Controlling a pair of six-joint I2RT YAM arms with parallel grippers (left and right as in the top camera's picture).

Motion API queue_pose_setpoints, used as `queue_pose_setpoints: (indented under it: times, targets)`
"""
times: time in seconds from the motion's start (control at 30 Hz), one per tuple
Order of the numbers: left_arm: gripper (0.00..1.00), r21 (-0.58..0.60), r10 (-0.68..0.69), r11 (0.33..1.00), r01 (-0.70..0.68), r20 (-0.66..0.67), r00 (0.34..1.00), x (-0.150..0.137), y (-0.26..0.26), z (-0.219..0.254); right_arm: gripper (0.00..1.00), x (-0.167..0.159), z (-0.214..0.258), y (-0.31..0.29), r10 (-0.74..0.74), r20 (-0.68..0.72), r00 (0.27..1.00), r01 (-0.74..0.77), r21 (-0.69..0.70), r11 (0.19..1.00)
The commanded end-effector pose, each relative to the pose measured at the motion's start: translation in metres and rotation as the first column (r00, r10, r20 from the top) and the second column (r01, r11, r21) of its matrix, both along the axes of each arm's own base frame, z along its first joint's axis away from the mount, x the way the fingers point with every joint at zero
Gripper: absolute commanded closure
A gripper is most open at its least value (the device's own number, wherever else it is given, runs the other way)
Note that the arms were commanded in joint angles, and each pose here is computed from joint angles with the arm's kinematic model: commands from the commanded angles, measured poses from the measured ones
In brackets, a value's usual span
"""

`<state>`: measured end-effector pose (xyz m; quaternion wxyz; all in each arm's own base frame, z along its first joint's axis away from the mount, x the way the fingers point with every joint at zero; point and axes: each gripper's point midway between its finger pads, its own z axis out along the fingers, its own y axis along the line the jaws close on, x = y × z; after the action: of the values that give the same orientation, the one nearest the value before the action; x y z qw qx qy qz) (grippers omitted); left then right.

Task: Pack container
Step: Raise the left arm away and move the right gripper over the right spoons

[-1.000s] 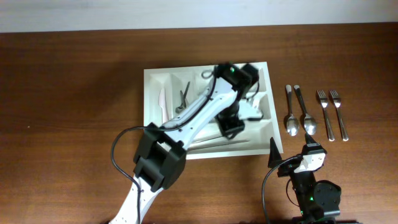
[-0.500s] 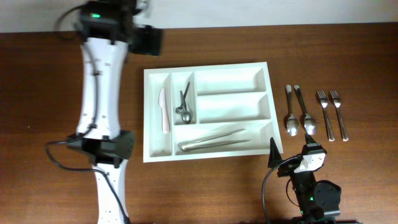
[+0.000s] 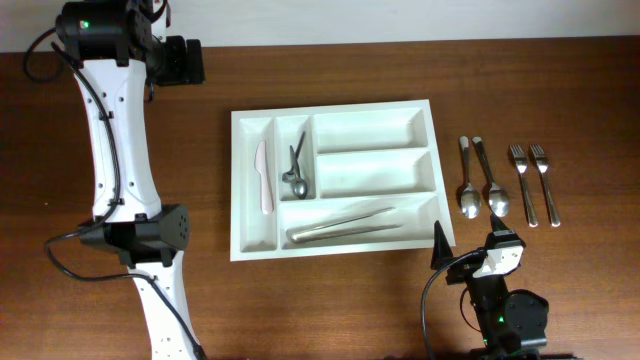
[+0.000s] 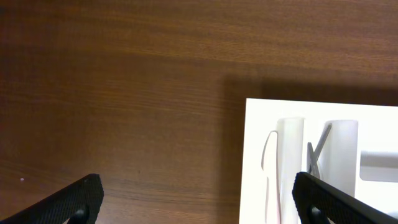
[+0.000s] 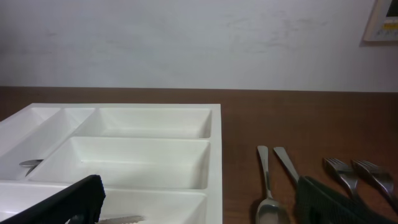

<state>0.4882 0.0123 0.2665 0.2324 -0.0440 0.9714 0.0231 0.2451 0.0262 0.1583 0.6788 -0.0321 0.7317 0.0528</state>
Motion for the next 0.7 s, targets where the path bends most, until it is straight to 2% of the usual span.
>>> queue_pose_setpoints:
  times: [0.0,0.23,0.27,0.3,0.37,0.4,0.5,0.6,0.67]
  targets:
    - [0.01,-0.003,0.014,1.0,-0.014,0.022,1.0,-0.001,0.001,0.008,0.01,0.0,-0.002,0.0,-0.004,-0.005,1.0,0.004,0.007,1.0]
    - [0.01,-0.003,0.014,1.0,-0.014,0.022,1.0,-0.001,0.001,0.008,0.01,0.0,0.0,0.0,-0.004,0.005,1.0,0.004,0.016,1.0]
    - [0.01,-0.003,0.014,1.0,-0.014,0.022,1.0,-0.001,0.001,0.008,0.01,0.0,0.011,0.0,-0.008,0.033,0.999,0.004,0.128,0.992]
    - [0.01,-0.003,0.014,1.0,-0.014,0.022,1.0,-0.001,0.001,0.008,0.01,0.0,0.019,0.0,-0.011,0.054,0.998,0.002,0.174,0.985]
    - [0.01,-0.003,0.014,1.0,-0.014,0.022,1.0,-0.001,0.001,0.008,0.01,-0.002,0.042,-0.006,-0.047,0.105,0.993,0.027,0.186,0.982]
    - [0.01,-0.003,0.014,1.0,-0.014,0.022,1.0,-0.001,0.001,0.008,0.01,-0.006,0.063,-0.019,-0.119,0.131,0.984,0.093,0.192,0.977]
    - [0.01,-0.002,0.014,1.0,-0.014,0.022,1.0,-0.001,0.001,0.008,0.01,-0.016,0.112,-0.033,-0.188,0.142,0.972,0.181,0.063,0.982]
    - [0.01,-0.002,0.015,1.0,-0.014,0.022,1.0,-0.001,0.001,0.008,0.01,-0.02,0.145,-0.04,-0.222,0.082,0.972,0.226,-0.041,0.973]
    - [0.01,-0.002,0.014,1.0,-0.014,0.022,1.0,-0.001,0.001,0.008,0.01,-0.019,0.174,-0.049,-0.267,-0.015,0.964,0.264,-0.115,0.958]
